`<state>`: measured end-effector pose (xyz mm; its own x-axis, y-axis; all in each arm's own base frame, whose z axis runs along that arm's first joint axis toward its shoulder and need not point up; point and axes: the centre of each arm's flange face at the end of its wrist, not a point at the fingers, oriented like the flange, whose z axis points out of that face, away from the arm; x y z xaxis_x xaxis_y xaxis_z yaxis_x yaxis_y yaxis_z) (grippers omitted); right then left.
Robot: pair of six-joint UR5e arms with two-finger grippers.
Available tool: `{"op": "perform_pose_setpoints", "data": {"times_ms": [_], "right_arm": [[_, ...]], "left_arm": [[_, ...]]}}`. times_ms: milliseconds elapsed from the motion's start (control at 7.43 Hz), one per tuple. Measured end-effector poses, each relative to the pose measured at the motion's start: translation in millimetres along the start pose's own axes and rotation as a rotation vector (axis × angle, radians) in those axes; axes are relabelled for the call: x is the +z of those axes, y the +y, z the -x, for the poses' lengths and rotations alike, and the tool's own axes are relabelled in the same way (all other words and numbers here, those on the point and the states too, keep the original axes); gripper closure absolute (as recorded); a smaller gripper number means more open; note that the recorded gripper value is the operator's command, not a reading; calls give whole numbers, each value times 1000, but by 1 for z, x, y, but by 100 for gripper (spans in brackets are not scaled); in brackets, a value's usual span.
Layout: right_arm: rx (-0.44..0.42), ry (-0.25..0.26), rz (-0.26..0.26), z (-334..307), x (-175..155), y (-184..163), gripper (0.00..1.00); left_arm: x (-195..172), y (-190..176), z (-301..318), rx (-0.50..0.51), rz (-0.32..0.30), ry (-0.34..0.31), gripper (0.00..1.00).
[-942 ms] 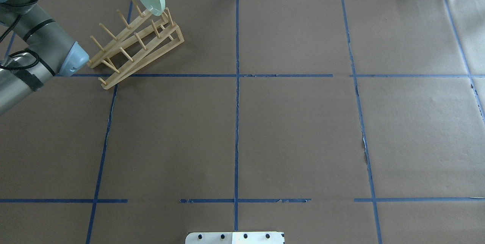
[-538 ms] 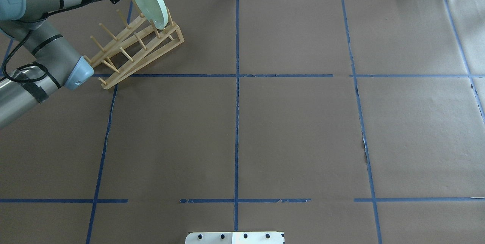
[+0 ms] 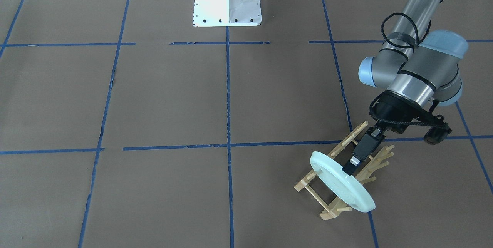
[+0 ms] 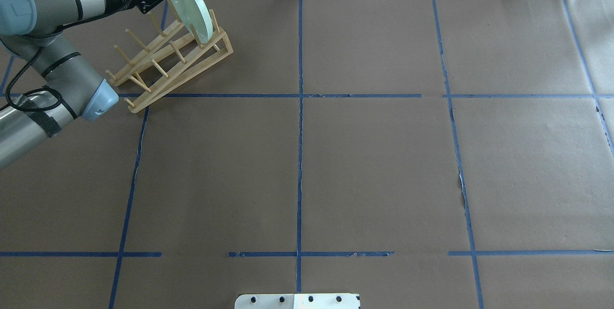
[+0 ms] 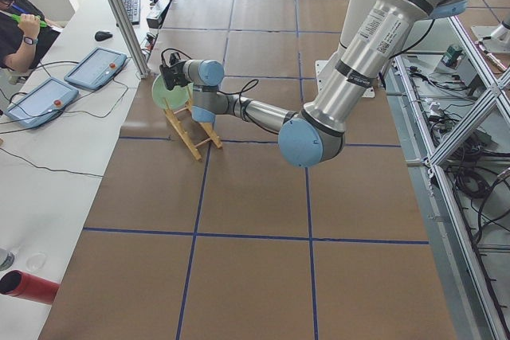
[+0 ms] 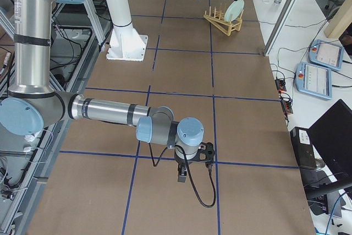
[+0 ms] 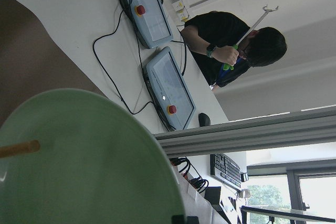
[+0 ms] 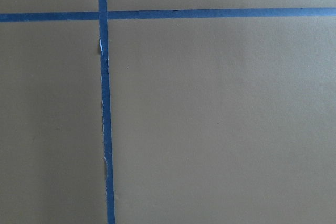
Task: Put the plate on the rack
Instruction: 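Open the left gripper and pull it back from the plate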
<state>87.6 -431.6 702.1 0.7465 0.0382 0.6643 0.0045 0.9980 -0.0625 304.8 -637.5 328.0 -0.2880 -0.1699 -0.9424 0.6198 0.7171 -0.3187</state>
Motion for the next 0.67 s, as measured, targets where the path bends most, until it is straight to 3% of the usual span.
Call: {"op": "perform_pose_setpoints", "data": {"times_ms": [269, 538, 673], "right_arm": [[-1, 0, 0, 0, 0, 0, 0], [0, 0, -1, 0, 0, 0, 0], [0, 0, -1, 0, -1, 0, 0]], "left_arm": [[1, 1, 0, 31, 9, -30, 0], [-2, -3, -11, 89, 78, -179, 0], [-12, -11, -12, 132, 139, -286, 0]]}}
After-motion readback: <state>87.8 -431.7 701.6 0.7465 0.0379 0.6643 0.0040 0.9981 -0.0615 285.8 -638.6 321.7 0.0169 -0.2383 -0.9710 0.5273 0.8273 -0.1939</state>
